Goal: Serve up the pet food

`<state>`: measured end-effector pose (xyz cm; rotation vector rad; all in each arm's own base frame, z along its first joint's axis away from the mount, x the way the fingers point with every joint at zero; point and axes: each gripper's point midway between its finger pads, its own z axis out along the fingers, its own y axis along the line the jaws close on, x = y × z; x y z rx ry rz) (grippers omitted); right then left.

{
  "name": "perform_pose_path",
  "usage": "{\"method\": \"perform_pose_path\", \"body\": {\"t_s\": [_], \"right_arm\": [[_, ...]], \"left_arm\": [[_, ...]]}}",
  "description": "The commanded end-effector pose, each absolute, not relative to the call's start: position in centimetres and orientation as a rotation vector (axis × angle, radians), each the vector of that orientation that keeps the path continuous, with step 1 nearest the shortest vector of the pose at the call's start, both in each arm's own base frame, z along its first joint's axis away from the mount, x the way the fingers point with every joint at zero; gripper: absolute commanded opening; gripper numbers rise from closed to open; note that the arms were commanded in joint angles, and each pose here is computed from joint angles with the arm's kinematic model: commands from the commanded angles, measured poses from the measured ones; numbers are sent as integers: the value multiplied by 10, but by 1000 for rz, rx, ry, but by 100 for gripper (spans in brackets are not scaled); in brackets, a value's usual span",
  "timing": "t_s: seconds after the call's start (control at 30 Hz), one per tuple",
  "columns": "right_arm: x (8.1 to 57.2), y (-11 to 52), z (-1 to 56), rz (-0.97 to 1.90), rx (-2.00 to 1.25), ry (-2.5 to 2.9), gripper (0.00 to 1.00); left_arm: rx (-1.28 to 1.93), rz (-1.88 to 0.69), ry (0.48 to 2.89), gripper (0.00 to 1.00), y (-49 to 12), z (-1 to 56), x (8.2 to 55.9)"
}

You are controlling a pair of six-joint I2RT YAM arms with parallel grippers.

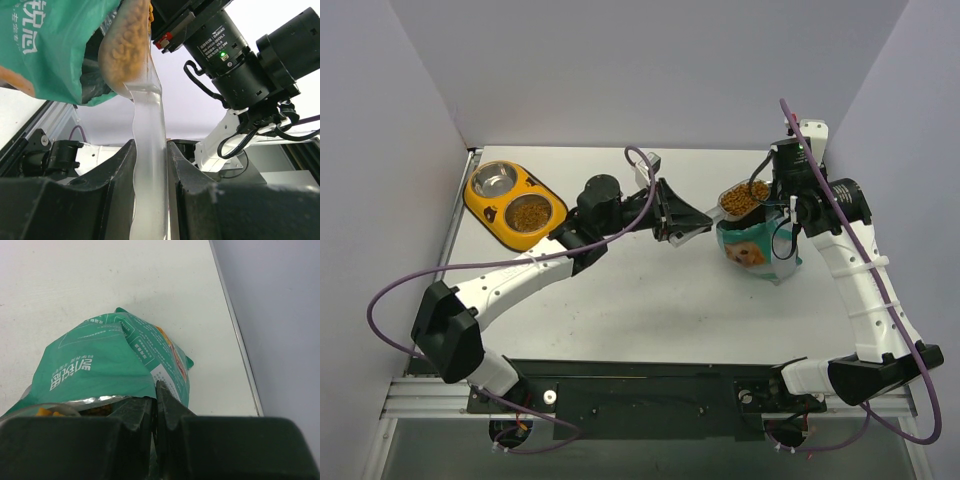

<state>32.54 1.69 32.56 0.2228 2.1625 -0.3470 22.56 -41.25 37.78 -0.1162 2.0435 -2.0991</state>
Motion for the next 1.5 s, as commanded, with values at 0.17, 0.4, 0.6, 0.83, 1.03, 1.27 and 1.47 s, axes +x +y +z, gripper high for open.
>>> {"method": "perform_pose_path", "body": {"t_s": [0.17,0.4,0.6,0.83,1.03,1.27,1.47], "right_arm": [[304,-7,346,-450,266,2115,0],[306,-8,347,-463,276,2115,0],[306,-6,349,-451,279,2116,0],[307,-6,351,-451,280,2112,0],[305,-7,350,-450,279,2114,0],[303,-6,349,-442,284,2115,0],[300,-4,344,-427,281,2132,0]], "left_arm": [[112,-2129,1908,0,-412,384,219],[138,-2118,1888,0,-399,385,216],[161,-2157,1826,0,-396,389,213],[205,-2230,1706,0,-399,391,215],[225,-2265,1667,0,-395,400,210],[166,-2233,1661,0,-373,408,208],[66,-2165,1643,0,-346,420,227]]}}
